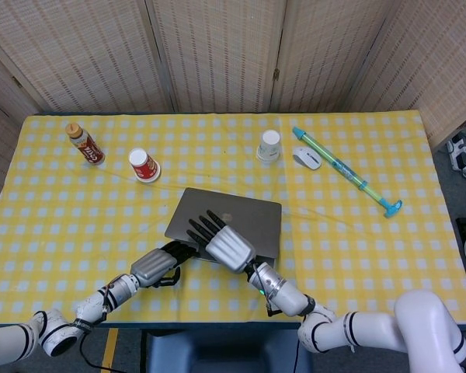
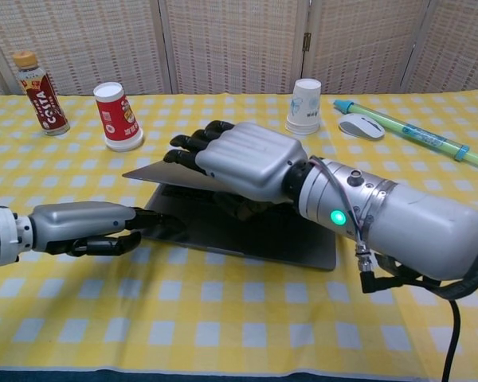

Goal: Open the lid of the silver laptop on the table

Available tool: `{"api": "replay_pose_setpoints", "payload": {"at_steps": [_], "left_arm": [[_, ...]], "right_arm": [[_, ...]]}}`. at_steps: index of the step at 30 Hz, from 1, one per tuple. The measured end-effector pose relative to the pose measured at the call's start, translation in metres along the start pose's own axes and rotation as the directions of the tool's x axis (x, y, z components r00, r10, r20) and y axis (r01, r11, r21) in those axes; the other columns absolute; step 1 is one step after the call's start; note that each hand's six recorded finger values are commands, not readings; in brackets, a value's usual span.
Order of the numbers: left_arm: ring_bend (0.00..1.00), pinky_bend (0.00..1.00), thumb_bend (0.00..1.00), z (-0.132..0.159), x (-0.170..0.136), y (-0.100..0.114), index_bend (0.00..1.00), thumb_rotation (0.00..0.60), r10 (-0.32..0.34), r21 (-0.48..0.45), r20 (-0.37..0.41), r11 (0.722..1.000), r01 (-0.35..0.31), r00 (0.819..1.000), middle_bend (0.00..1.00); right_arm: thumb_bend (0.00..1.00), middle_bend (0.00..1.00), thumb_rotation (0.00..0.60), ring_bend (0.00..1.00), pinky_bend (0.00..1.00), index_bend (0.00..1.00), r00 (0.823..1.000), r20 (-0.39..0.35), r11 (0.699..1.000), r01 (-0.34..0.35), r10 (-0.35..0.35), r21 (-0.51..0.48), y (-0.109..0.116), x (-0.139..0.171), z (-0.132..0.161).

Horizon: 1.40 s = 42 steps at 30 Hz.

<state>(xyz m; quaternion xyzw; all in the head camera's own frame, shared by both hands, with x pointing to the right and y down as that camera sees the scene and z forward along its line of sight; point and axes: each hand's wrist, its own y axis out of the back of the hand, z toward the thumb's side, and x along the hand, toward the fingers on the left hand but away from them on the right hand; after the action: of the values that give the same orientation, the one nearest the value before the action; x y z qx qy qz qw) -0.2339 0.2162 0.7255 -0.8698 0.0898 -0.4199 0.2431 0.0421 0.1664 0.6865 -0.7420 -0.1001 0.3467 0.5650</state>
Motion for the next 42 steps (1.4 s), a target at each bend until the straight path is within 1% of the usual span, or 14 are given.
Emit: {"api": "replay_pose_setpoints", "payload": {"at_steps": [9, 16, 30, 42], "left_arm": [[0.0, 0.0, 0.83, 0.0, -0.002, 0.0, 0.04, 0.0, -0.006, 0.0, 0.001, 1.0, 0.006, 1.0, 0.09], [0.0, 0.0, 0.83, 0.001, -0.002, 0.001, 0.04, 0.0, -0.006, 0.005, 0.004, 1.0, 0.006, 1.0, 0.09], [0.0, 0.0, 0.83, 0.001, 0.0, 0.0, 0.04, 0.0, -0.011, 0.006, 0.0, 1.0, 0.011, 1.0, 0.09], [0.0, 0.0, 0.83, 0.002, 0.003, 0.0, 0.04, 0.0, -0.017, 0.017, 0.002, 1.0, 0.017, 1.0, 0.09]], "right_arm": [[0.65, 0.0, 0.6, 0.0, 0.0, 0.0, 0.999, 0.039, 0.999, 0.032, -0.032, 0.003, 0.013, 0.0, -0.014], [0.65, 0.0, 0.6, 0.0, 0.0, 0.0, 0.994, 0.098, 0.999, 0.048, -0.048, -0.003, 0.022, 0.0, -0.037], [0.65, 0.0, 0.6, 0.0, 0.0, 0.0, 0.985, 0.168, 0.999, 0.052, -0.051, -0.002, 0.028, 0.001, -0.066], [0.65, 0.0, 0.6, 0.0, 0.0, 0.0, 0.971, 0.231, 0.998, 0.063, -0.059, -0.007, 0.036, -0.002, -0.091]]}}
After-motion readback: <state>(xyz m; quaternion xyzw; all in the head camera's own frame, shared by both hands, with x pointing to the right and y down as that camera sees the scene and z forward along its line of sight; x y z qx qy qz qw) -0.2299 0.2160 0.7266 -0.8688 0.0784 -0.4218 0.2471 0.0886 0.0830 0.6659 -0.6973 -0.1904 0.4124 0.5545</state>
